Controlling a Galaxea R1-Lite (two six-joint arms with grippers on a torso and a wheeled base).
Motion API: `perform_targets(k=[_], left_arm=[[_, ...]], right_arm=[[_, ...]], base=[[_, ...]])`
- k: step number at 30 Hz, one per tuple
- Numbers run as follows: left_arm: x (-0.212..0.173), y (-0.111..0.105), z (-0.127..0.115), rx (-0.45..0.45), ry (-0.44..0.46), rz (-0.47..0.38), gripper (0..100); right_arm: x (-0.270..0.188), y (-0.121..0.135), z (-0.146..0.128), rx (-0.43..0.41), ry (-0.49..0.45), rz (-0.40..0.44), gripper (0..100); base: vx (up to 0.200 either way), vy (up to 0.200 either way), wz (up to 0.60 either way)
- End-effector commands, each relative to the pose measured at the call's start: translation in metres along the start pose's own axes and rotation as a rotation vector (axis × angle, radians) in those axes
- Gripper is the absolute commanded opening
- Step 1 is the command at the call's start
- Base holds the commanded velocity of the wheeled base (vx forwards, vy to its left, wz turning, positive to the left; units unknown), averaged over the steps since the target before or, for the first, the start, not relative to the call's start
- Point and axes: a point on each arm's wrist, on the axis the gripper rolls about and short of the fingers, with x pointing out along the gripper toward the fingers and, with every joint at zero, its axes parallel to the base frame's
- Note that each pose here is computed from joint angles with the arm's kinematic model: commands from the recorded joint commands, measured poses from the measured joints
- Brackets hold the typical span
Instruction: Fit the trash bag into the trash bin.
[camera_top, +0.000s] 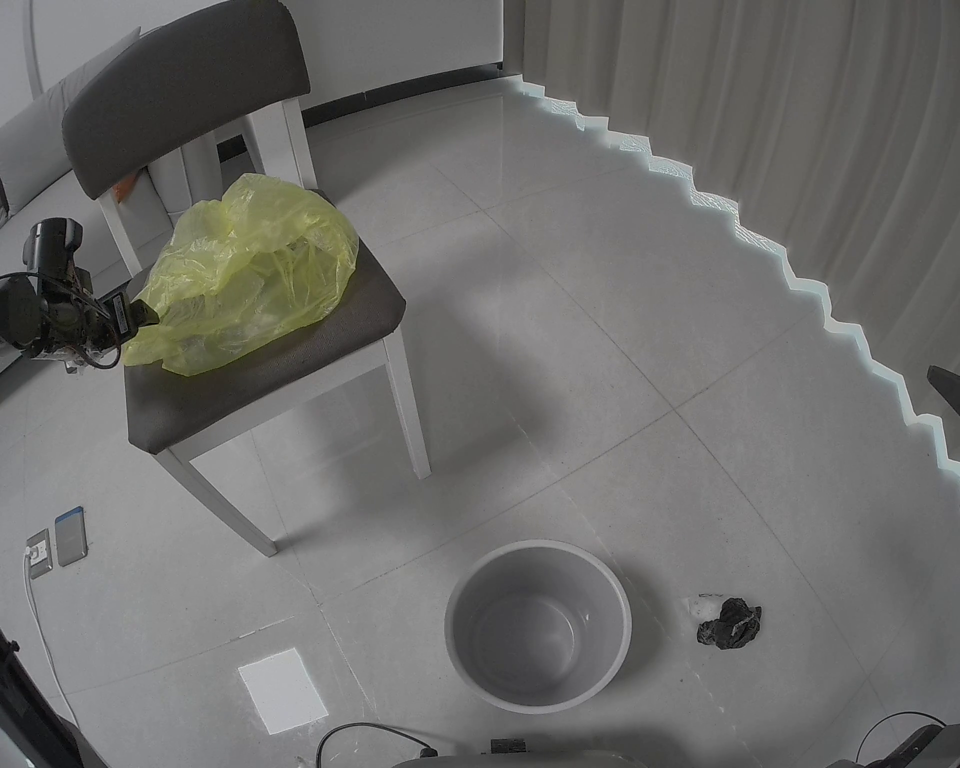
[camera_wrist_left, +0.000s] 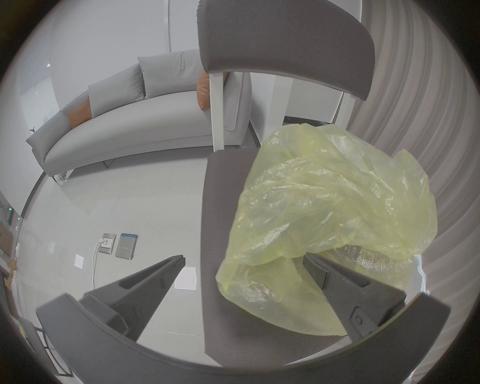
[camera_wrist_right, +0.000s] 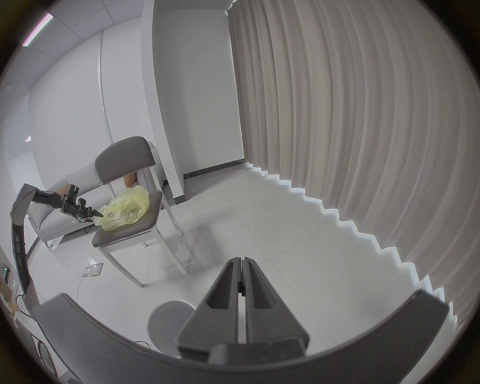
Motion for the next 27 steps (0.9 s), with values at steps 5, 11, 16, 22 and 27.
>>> perform_targets(k=[5, 11, 16, 22, 27], left_arm=[[0.009, -0.006, -0.003, 0.009, 0.013, -0.014, 100], [0.029, -0.006, 0.003, -0.005, 0.005, -0.014, 100], [0.038, -0.006, 0.006, -0.012, -0.003, -0.015, 100], [0.044, -0.007, 0.006, -0.010, -0.003, -0.020, 100], [0.045, -0.007, 0.007, -0.011, 0.001, -0.052, 0]], right_arm=[[0.000, 0.000, 0.000, 0.000, -0.002, 0.001, 0], [0.000, 0.000, 0.000, -0.001, -0.003, 0.001, 0], [0.000, 0.000, 0.001, -0.002, -0.008, 0.001, 0], [-0.001, 0.001, 0.001, -0.009, -0.009, 0.010, 0], [0.000, 0.002, 0.001, -0.009, -0.007, 0.015, 0]], base=[[0.000, 0.000, 0.00], [0.000, 0.000, 0.00], [0.000, 0.000, 0.00], [0.000, 0.000, 0.00], [0.000, 0.000, 0.00]])
